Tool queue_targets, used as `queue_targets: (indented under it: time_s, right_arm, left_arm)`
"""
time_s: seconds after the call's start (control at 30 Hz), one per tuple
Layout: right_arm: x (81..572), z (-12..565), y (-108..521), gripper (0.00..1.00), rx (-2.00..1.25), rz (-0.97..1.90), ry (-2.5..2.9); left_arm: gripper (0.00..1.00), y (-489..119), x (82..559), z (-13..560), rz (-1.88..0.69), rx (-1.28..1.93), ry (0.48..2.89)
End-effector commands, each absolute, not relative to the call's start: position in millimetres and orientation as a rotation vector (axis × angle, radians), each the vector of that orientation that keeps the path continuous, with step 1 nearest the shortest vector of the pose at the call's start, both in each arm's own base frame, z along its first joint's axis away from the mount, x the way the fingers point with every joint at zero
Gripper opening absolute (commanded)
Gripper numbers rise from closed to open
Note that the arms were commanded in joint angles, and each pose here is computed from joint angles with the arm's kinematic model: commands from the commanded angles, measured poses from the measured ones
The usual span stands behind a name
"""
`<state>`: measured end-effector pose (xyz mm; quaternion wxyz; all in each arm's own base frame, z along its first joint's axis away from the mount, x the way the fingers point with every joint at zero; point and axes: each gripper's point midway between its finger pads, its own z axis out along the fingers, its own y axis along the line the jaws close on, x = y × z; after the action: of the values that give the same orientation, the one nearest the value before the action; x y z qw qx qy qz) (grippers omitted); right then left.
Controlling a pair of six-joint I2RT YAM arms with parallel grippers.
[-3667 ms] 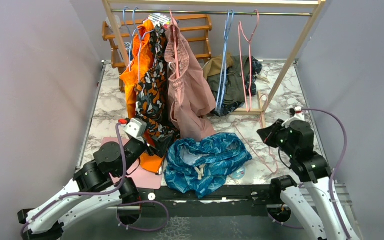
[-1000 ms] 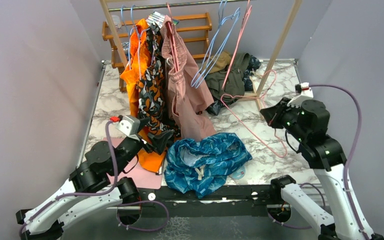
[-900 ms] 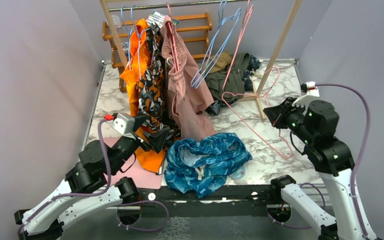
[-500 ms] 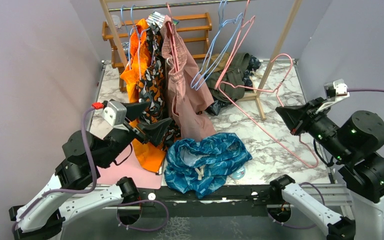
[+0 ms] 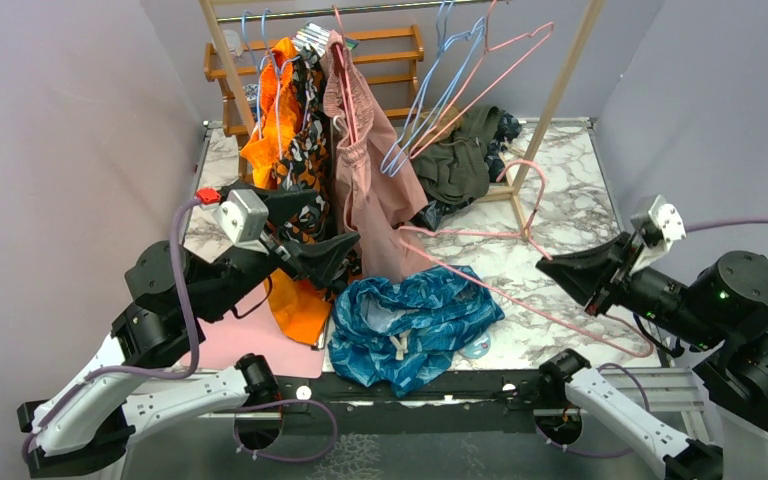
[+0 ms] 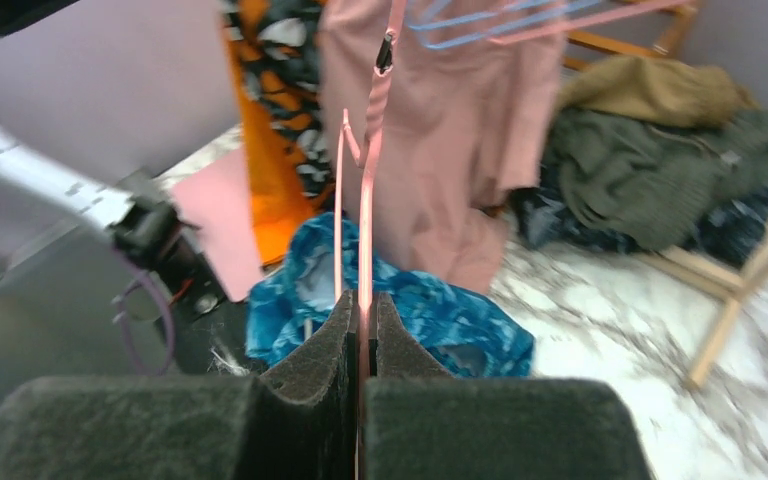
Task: Place the shorts on the hanger
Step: Hang the shorts on the hanger.
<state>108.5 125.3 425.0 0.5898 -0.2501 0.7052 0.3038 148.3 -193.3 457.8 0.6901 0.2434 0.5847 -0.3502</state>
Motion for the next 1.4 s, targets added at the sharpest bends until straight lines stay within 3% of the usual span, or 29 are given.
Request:
queue_targets:
  time_s: [0.0, 0.17, 0.37, 0.73, 1.07, 1.37]
  right_arm:
    - [69.3, 440.7, 158.5, 0.01, -0.859, 0.915, 1.4]
    - [55.4, 443.8, 183.2, 0.01, -0.958, 1.066, 1.121]
    - [79.5, 427.4, 211.8, 0.01, -1.017, 1.15, 1.028]
    - [92.2, 404.4, 229.8, 0.01, -1.091, 1.201, 0.955]
    - [99.3, 383.7, 234.6, 0.01, -1.139, 1.154, 0.926]
    - [110.7, 373.8, 234.2, 0.01, -1.142, 1.044, 0.907]
  left_arm:
    - [0.99, -203.0, 130.7, 491.0, -0.857, 0.628, 1.176]
    - [0.99, -229.1, 108.8, 500.9, -0.988, 0.753, 1.079]
    - [0.99, -260.6, 81.1, 484.0, -1.123, 0.982, 1.039]
    - [0.98, -269.5, 93.3, 435.0, -1.016, 1.112, 1.151]
    - [0.83, -289.5, 89.1, 406.6, -1.061, 1.243, 1.184]
    - [0.75, -302.4, 90.2, 389.9, -1.09, 1.299, 1.234]
